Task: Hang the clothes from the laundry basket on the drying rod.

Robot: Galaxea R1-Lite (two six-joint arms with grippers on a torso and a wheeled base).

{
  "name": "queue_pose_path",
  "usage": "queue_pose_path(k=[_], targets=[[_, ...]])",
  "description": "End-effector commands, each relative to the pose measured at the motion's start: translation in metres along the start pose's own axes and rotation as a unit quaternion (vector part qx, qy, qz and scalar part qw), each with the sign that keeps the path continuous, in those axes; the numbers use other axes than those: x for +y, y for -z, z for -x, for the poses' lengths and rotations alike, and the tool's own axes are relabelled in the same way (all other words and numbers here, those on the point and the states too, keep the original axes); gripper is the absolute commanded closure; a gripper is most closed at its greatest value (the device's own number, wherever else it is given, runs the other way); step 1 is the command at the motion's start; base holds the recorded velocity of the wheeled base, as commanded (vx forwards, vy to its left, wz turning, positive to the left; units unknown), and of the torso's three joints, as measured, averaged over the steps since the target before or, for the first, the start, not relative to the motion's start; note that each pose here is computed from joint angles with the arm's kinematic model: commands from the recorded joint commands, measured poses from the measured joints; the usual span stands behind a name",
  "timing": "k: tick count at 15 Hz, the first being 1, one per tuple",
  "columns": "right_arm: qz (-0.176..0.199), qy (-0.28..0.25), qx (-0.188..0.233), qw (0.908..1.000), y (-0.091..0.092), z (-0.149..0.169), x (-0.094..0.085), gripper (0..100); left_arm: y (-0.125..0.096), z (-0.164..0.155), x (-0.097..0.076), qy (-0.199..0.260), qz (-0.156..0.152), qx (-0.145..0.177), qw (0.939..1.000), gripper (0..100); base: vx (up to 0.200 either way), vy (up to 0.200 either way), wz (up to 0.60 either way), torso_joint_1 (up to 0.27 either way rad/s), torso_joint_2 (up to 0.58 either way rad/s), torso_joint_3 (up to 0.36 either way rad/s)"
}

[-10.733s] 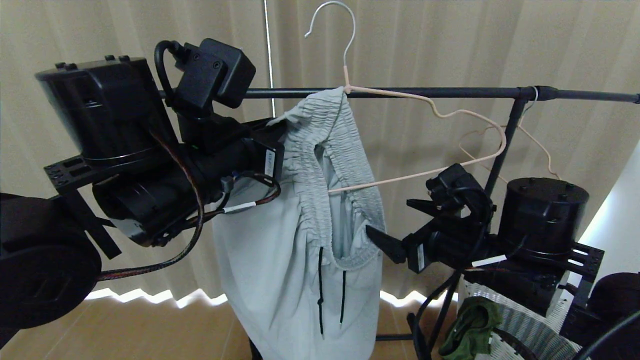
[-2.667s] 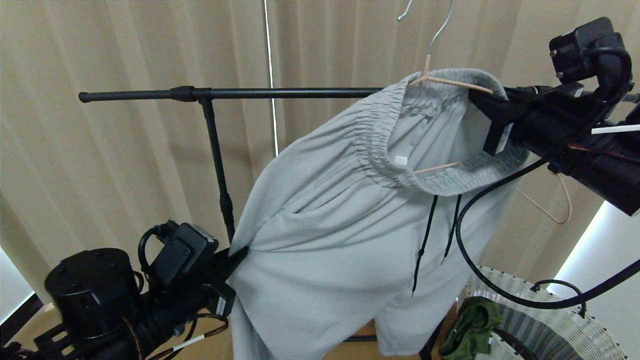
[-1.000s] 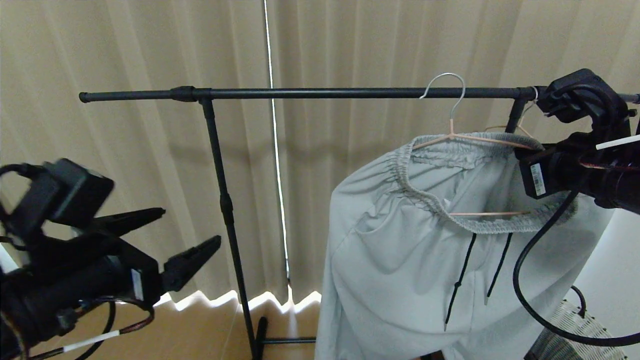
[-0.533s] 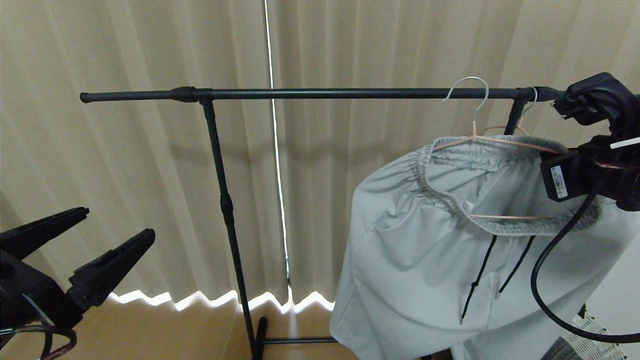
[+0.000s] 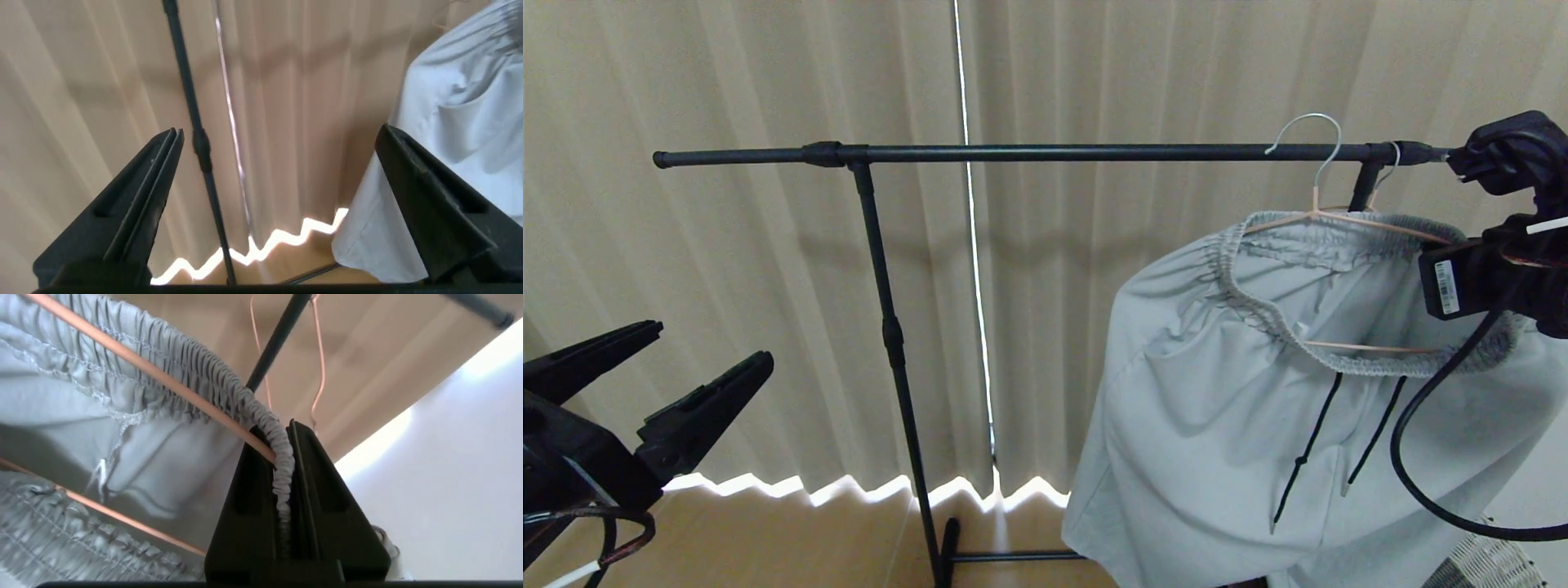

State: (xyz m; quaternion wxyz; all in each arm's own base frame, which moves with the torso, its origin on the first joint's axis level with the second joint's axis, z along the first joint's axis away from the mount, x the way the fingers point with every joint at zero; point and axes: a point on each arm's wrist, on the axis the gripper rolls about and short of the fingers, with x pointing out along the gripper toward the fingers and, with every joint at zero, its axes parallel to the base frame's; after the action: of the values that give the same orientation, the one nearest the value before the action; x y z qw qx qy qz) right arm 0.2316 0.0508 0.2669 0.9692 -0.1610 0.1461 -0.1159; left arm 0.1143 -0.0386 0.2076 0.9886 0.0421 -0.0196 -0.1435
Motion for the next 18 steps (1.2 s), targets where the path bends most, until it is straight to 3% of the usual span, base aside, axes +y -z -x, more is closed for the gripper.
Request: queue_pose_path(k=[1, 4, 7, 9, 16, 18], targets=[[-0.02, -0.003, 0.013, 0.9997, 0.003, -0.01, 0.007, 100, 0.001, -0.002, 0.0, -0.001, 0.0, 0.004, 1.0, 0, 0.0, 0.0, 0.0, 0.0, 0.0, 0.0], [-0.047, -0.005, 0.025, 0.9986, 0.007, -0.016, 0.012, 100, 0.006, -0.008, -0.001, 0.001, -0.002, 0.021, 0.9998, 0, 0.0, 0.0, 0.0, 0.0, 0.0, 0.0], [-0.05, 0.02, 0.027, 0.9982, 0.007, -0.016, 0.011, 100, 0.012, -0.017, -0.002, 0.005, -0.001, 0.044, 0.999, 0, 0.0, 0.0, 0.0, 0.0, 0.0, 0.0], [-0.049, 0.023, 0.029, 0.9981, 0.007, -0.016, 0.011, 100, 0.017, -0.019, -0.003, 0.006, -0.003, 0.057, 0.9984, 0, 0.2, 0.0, 0.0, 0.002, 0.0, 0.0], [-0.054, 0.021, 0.019, 0.9981, 0.004, -0.016, 0.012, 100, 0.017, -0.018, -0.003, 0.007, -0.004, 0.055, 0.9985, 0, 0.2, 0.0, 0.0, 0.003, 0.01, 0.003], [-0.055, 0.02, 0.016, 0.9981, 0.0, -0.019, 0.014, 100, 0.019, -0.016, -0.003, 0.008, -0.005, 0.055, 0.9984, 0, 0.0, 0.0, 0.0, 0.0, 0.0, 0.0]])
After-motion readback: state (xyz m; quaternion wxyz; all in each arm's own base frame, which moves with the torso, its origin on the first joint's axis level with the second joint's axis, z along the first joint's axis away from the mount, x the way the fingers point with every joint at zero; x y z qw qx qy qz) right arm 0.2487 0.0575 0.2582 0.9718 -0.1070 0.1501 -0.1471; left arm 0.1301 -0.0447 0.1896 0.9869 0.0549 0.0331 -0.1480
